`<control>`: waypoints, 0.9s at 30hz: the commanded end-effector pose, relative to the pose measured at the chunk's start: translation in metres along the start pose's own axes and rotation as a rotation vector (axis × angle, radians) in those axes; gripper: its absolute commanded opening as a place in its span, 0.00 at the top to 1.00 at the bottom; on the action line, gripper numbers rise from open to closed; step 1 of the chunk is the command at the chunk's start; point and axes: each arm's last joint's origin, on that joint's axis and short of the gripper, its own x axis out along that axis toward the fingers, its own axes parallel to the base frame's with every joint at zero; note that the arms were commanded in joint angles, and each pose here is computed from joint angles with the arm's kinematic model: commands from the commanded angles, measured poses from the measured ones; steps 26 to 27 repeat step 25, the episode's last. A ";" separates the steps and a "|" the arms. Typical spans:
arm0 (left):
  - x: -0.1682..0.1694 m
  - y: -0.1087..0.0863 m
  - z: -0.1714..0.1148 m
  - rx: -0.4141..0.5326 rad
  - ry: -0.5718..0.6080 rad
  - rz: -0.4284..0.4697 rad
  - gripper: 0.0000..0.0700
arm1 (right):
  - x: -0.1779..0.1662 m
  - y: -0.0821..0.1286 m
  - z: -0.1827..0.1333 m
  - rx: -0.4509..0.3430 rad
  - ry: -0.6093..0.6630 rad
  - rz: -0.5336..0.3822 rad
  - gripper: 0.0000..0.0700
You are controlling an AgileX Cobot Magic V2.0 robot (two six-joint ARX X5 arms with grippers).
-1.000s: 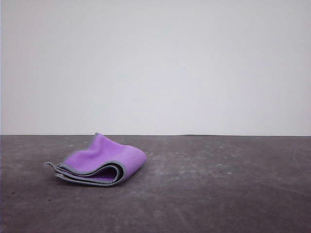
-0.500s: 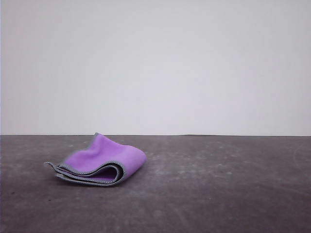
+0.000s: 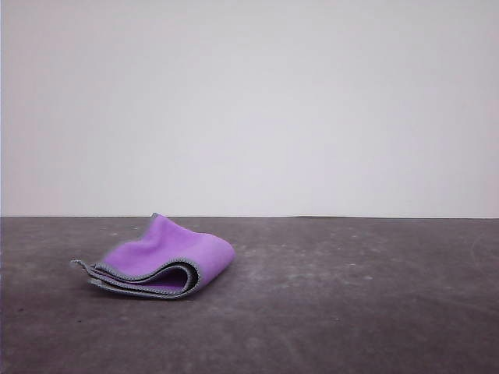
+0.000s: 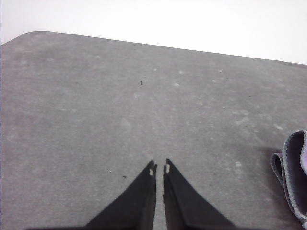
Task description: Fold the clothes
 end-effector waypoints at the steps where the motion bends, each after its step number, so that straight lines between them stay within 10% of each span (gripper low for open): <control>1: 0.001 0.001 -0.006 0.016 0.035 0.007 0.98 | 0.000 0.000 -0.001 0.017 -0.008 -0.002 1.00; 27: 0.001 0.001 -0.006 0.016 0.035 0.007 0.98 | 0.000 0.000 -0.001 0.017 -0.008 -0.002 1.00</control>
